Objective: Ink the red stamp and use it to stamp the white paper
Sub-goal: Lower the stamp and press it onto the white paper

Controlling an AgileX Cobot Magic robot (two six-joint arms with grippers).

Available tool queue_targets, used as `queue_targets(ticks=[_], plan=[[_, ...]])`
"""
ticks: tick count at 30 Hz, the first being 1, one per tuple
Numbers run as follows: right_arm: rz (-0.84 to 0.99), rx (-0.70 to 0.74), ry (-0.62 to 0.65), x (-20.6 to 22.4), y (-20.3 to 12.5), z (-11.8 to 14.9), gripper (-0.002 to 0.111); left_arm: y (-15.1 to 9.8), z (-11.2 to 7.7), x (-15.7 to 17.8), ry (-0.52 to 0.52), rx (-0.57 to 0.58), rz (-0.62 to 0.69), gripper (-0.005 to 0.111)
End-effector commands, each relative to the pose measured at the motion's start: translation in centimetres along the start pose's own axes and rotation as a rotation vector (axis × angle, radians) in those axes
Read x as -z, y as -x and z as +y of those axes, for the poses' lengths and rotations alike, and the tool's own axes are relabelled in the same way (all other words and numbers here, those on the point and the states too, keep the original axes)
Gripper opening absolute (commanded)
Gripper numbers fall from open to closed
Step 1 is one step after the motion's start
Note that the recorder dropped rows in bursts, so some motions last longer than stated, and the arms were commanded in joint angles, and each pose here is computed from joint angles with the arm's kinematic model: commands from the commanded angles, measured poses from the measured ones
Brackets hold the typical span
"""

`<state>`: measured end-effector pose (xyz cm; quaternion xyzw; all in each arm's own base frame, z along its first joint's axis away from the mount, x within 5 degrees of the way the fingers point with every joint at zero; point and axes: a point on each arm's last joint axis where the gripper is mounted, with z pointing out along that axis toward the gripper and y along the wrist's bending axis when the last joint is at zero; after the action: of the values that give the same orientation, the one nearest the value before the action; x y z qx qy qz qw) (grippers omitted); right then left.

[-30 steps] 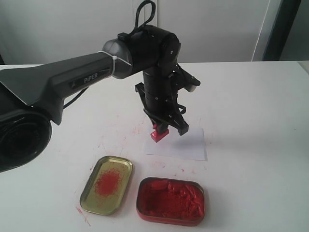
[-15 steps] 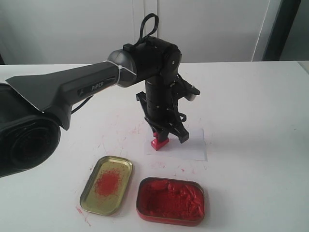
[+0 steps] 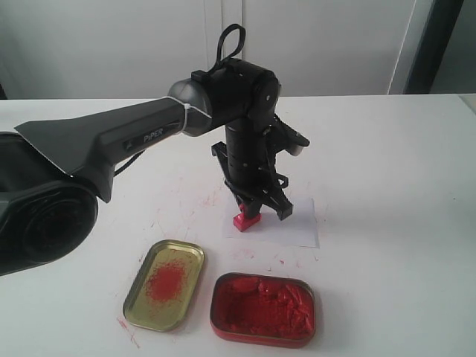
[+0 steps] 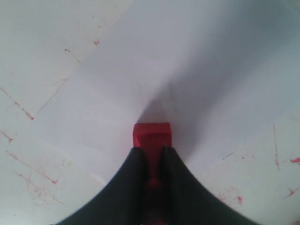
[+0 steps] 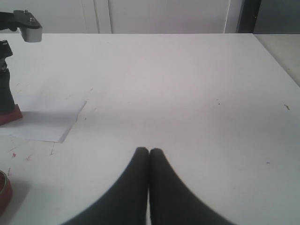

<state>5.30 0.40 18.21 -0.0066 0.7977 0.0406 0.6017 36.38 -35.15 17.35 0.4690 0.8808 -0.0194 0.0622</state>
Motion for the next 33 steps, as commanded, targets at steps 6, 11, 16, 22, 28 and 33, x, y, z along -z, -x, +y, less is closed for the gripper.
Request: queue_targets(ticks=[6,11,16,22,28,33], plan=[[-0.014,-0.007,-0.006,0.0,0.0,0.0,0.000,-0.6,-0.6,-5.6,-0.065,0.026,0.104,0.000],[-0.014,-0.007,-0.006,0.0,0.0,0.0,0.000,-0.7,-0.6,-6.6,-0.071,0.027,0.124,0.000],[-0.014,-0.007,-0.006,0.0,0.0,0.0,0.000,-0.8,-0.6,-6.7,-0.071,0.027,0.126,0.000],[-0.014,-0.007,-0.006,0.0,0.0,0.0,0.000,-0.9,-0.7,-6.4,-0.074,0.026,0.139,0.000],[-0.014,-0.007,-0.006,0.0,0.0,0.0,0.000,-1.0,-0.5,-5.0,-0.052,0.020,0.146,0.000],[-0.014,-0.007,-0.006,0.0,0.0,0.0,0.000,-0.9,-0.3,-3.5,-0.035,0.026,0.123,0.000]])
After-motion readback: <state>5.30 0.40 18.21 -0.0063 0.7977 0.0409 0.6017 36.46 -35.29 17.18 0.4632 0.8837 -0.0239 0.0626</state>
